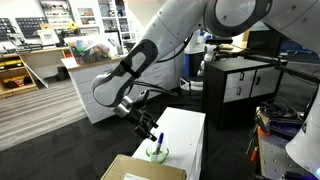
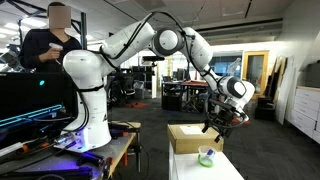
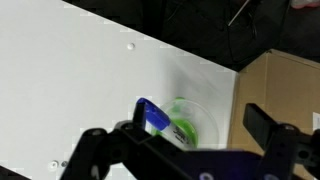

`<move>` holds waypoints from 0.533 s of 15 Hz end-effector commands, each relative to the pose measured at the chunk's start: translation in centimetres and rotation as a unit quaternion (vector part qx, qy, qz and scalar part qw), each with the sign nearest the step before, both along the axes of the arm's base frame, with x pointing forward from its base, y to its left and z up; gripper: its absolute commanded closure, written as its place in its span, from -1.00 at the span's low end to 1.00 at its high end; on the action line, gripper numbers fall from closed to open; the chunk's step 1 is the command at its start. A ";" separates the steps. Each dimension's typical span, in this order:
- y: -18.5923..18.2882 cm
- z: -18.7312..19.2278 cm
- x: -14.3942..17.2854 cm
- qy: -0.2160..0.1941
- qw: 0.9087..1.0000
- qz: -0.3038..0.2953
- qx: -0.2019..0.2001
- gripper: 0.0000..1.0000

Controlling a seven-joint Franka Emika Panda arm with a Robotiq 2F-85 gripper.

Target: Remove the blue marker from the clear cup and place it on the brown box

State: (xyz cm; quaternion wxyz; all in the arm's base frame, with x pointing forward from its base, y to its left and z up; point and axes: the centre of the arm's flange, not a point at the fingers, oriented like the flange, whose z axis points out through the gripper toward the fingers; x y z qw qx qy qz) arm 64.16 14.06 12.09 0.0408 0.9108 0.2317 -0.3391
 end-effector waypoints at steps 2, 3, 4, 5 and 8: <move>-0.5 0.0 1.3 -0.002 1.000 0.007 -0.004 -1.00; -0.7 0.0 1.5 -0.002 1.000 0.008 -0.004 -1.00; -0.9 0.0 1.8 -0.002 1.000 0.011 -0.003 -1.00; -1.1 -0.1 2.1 -0.004 1.000 0.014 -0.003 -1.00; -1.7 -0.8 2.7 -0.004 1.000 0.030 -0.003 -1.00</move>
